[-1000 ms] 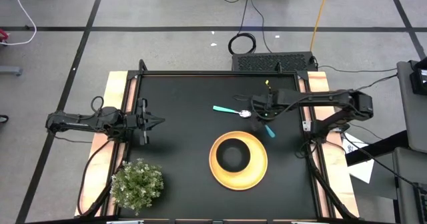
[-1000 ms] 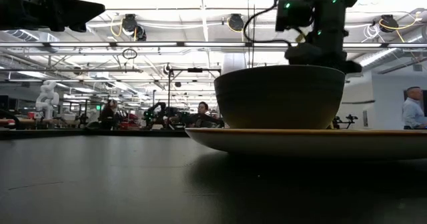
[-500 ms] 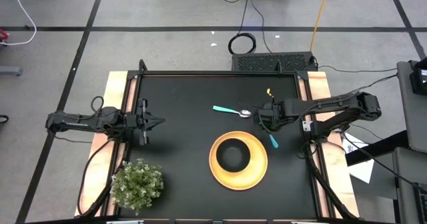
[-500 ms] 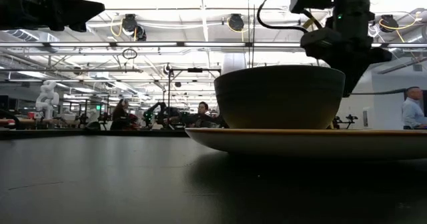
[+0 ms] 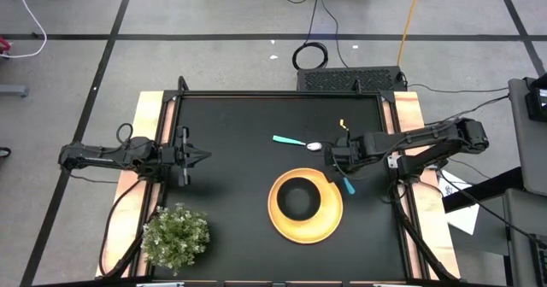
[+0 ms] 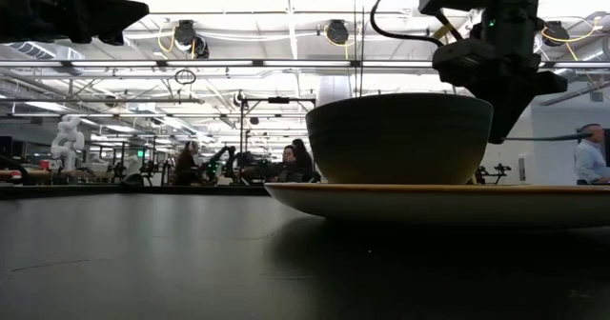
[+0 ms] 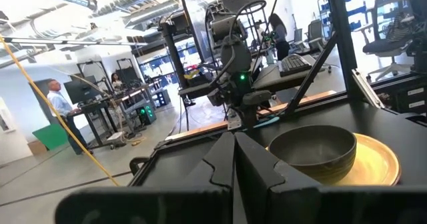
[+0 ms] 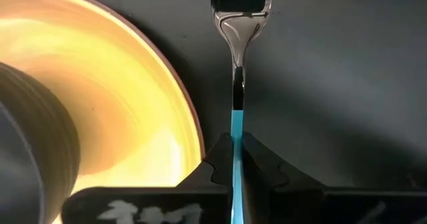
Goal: Set table place
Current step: Put the blue fork to the right of the black bowl on the yellow plate
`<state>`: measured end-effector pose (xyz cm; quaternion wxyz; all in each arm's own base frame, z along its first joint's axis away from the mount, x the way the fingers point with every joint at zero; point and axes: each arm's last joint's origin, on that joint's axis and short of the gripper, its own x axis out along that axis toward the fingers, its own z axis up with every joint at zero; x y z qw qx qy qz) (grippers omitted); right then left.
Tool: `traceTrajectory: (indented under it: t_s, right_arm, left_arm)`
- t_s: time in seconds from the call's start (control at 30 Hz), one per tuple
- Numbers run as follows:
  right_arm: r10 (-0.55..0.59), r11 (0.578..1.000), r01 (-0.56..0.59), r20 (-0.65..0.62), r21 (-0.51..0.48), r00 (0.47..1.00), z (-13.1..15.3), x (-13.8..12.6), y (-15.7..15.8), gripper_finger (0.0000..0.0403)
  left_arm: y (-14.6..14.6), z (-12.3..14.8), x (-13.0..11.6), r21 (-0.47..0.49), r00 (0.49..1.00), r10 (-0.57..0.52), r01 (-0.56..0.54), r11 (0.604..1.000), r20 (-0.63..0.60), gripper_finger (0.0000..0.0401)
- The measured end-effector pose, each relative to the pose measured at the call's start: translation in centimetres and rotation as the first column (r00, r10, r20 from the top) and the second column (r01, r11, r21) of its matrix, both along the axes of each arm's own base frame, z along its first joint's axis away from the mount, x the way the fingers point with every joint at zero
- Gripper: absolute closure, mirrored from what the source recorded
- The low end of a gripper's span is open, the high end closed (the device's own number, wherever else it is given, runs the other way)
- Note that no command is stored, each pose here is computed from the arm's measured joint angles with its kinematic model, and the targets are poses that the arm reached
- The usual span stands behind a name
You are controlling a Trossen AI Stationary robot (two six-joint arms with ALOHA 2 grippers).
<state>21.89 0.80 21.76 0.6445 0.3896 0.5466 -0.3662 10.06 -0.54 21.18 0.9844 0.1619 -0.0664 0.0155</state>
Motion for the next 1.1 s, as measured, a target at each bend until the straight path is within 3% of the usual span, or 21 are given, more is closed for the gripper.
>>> traceTrajectory:
  t_s: [0.4, 1.1]
  right_arm:
    - [-0.023, 1.000, 0.022, 0.024, 0.007, 0.999, 0.0, 0.2, 0.4, 0.0402]
    - [-0.122, 0.990, 0.113, 0.120, 0.081, 0.985, -0.1, 0.8, 4.8, 0.0401]
  left_arm:
    - [0.0, 0.0, 0.0, 0.000, 1.000, 0.000, 0.000, 1.000, 0.000, 0.0382]
    - [0.0, 0.0, 0.0, 0.007, 1.000, 0.001, -0.001, 1.000, -0.001, 0.0382]
